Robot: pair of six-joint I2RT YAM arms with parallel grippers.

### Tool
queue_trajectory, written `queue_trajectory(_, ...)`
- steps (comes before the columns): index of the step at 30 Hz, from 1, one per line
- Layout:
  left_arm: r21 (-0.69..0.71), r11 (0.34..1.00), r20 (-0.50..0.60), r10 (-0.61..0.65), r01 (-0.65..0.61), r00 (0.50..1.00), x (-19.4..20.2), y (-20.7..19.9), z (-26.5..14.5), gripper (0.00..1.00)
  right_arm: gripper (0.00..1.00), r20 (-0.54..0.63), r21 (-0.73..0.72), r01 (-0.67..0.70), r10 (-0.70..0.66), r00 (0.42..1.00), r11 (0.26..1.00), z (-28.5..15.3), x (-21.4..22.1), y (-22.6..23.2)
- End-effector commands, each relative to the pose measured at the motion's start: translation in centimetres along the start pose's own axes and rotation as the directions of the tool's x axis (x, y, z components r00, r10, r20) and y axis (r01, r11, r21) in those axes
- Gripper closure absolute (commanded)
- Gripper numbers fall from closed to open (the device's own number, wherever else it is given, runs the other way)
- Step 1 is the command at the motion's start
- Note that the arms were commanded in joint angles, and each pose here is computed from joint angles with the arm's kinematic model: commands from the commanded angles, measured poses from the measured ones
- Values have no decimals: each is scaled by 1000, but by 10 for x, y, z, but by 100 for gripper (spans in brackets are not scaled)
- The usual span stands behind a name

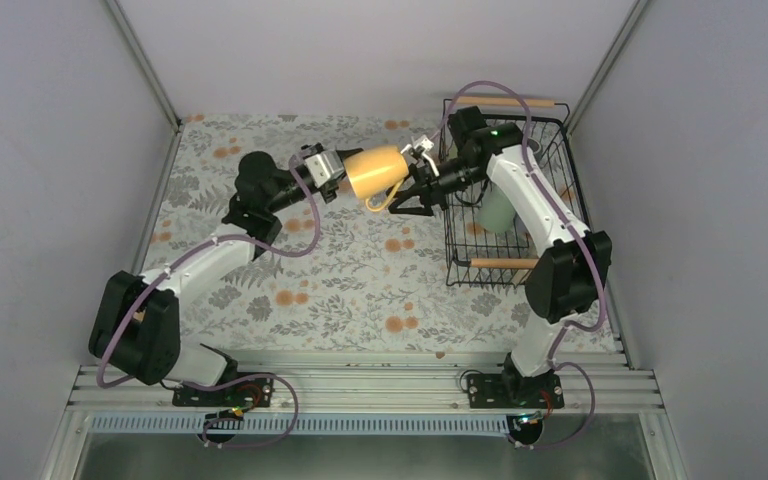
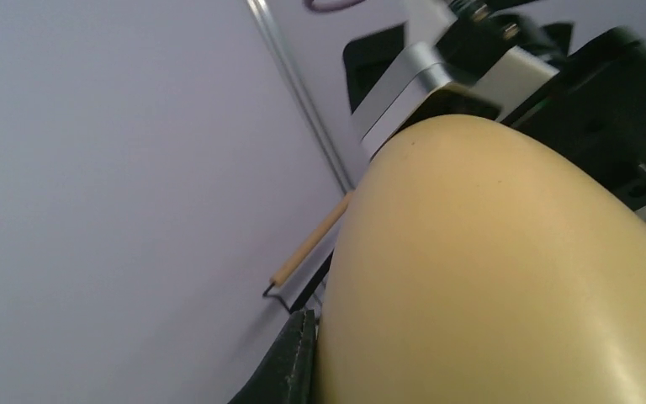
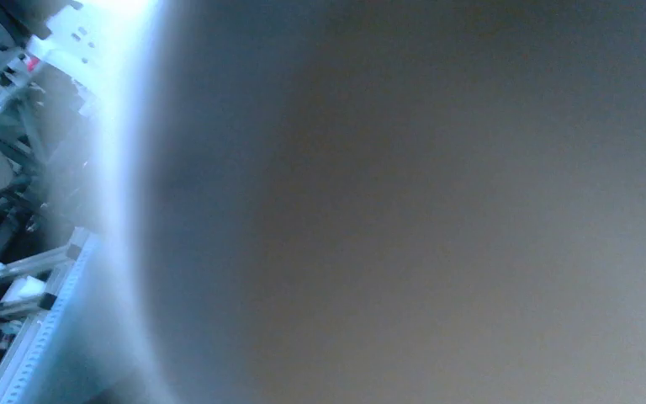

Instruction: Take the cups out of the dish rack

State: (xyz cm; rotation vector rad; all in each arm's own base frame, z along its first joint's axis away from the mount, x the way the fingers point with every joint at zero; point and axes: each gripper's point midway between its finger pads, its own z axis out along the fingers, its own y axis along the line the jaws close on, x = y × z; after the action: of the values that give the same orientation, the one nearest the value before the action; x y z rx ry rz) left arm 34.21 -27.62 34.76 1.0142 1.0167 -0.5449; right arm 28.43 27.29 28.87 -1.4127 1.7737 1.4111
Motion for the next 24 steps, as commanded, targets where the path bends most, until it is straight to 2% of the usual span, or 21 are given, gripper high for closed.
queue_trajectory(1,-131,990,-74,37,-46,997,-28,42,-6,98,36,-31,47,15,-13,999,999,-2,-8,-4)
queue_trajectory(4,-174,982,-169,50,-80,984,-28,68,-17,98,22,-128,191,68,-44,991,979,-13,-2,-18)
queue_trajectory(6,-201,974,-243,52,-103,969,-26,88,-29,98,16,-202,323,131,-67,977,937,-27,-2,-33)
queue_trajectory(9,-218,967,-354,49,-134,934,-17,116,-54,98,12,-307,486,225,-76,949,844,-57,-3,-48)
queue_trajectory(13,-174,965,-510,83,-197,856,4,140,-90,98,9,-419,658,300,4,908,690,-98,4,-73)
queue_trajectory(15,-111,969,-592,112,-219,798,20,147,-108,98,10,-435,718,296,74,897,630,-115,10,-87)
queue_trajectory(17,-74,974,-667,112,-216,737,37,158,-127,98,10,-402,759,241,145,904,605,-128,15,-99)
queue_trajectory(19,-28,979,-763,108,-201,637,65,169,-149,98,0,-348,791,172,201,916,587,-140,16,-113)
queue_trajectory(22,90,984,-848,156,-153,507,85,181,-181,98,0,-296,815,120,228,928,567,-153,15,-127)
queue_trajectory(24,142,989,-897,149,-50,415,102,176,-203,98,0,-276,822,101,237,932,561,-157,18,-134)
